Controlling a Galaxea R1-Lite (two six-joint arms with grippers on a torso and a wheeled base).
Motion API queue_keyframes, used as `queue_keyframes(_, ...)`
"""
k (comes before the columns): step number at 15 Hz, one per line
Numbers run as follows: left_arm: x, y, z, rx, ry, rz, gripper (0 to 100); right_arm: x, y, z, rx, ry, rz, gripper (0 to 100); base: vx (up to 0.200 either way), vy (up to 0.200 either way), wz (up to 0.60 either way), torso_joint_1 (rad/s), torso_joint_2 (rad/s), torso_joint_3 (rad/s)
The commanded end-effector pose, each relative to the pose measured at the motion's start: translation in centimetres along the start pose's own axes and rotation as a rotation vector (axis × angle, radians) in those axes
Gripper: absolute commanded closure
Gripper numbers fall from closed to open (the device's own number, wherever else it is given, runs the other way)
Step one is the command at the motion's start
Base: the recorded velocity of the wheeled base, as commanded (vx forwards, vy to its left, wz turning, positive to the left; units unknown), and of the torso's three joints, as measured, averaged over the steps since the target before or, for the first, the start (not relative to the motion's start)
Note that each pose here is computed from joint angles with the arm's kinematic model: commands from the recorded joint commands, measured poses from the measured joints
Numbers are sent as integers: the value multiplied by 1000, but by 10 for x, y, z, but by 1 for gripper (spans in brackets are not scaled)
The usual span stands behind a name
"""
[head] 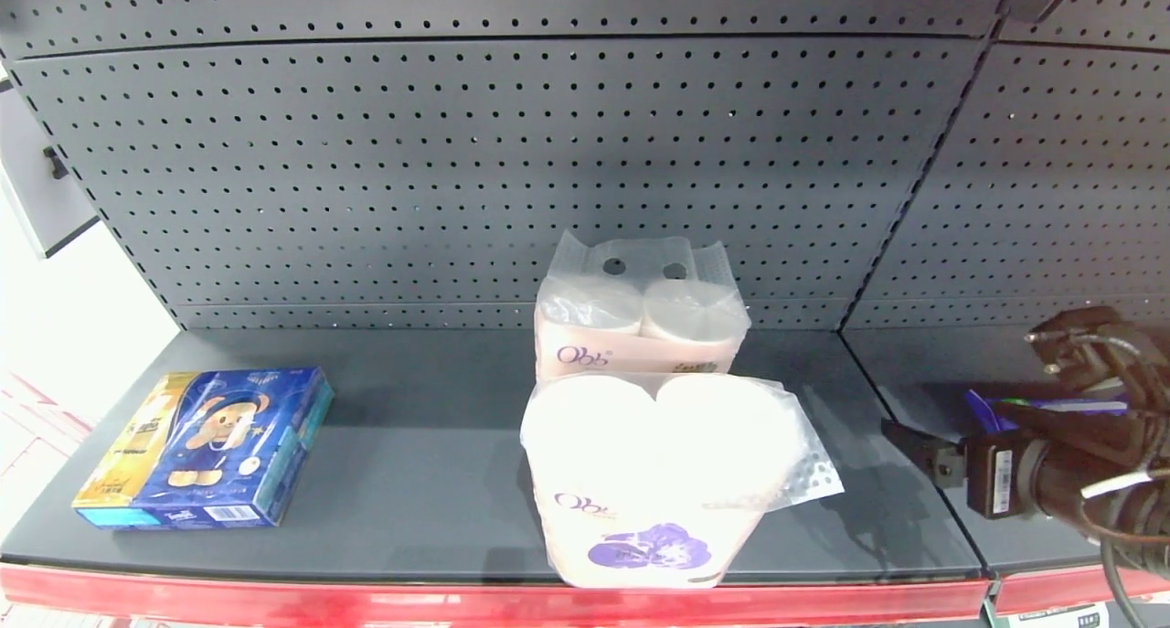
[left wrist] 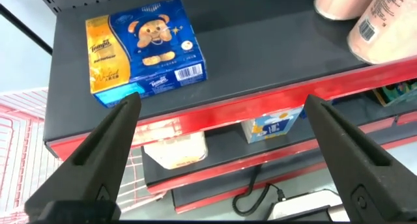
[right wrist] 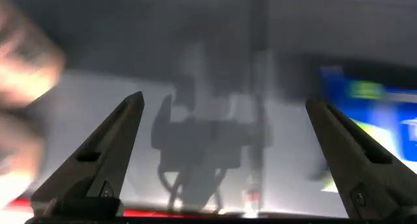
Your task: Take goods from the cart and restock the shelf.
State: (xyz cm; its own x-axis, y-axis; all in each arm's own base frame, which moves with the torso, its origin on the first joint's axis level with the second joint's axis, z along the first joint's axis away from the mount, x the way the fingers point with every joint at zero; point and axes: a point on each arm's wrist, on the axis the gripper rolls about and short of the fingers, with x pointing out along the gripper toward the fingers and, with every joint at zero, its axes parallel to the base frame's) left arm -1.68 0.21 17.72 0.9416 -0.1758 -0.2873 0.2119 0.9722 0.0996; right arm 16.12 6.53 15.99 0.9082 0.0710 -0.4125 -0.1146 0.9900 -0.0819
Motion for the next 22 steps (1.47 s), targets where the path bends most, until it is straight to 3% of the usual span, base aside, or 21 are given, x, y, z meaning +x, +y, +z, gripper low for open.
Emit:
queue_keyframes(1,2,0,0,-1,12,-1,0,10,30,-5,-34,67,114,0,0,0,0,0,0,0)
queue_keyframes(4,2,0,1,-2,11,0,0,25,50,-2,7,107,154,0,0,0,0,0,0,0)
queue_keyframes(22,2,0,2,-2,8,0,0,30,76,-28,-94,218,231,0,0,0,0,0,0,0)
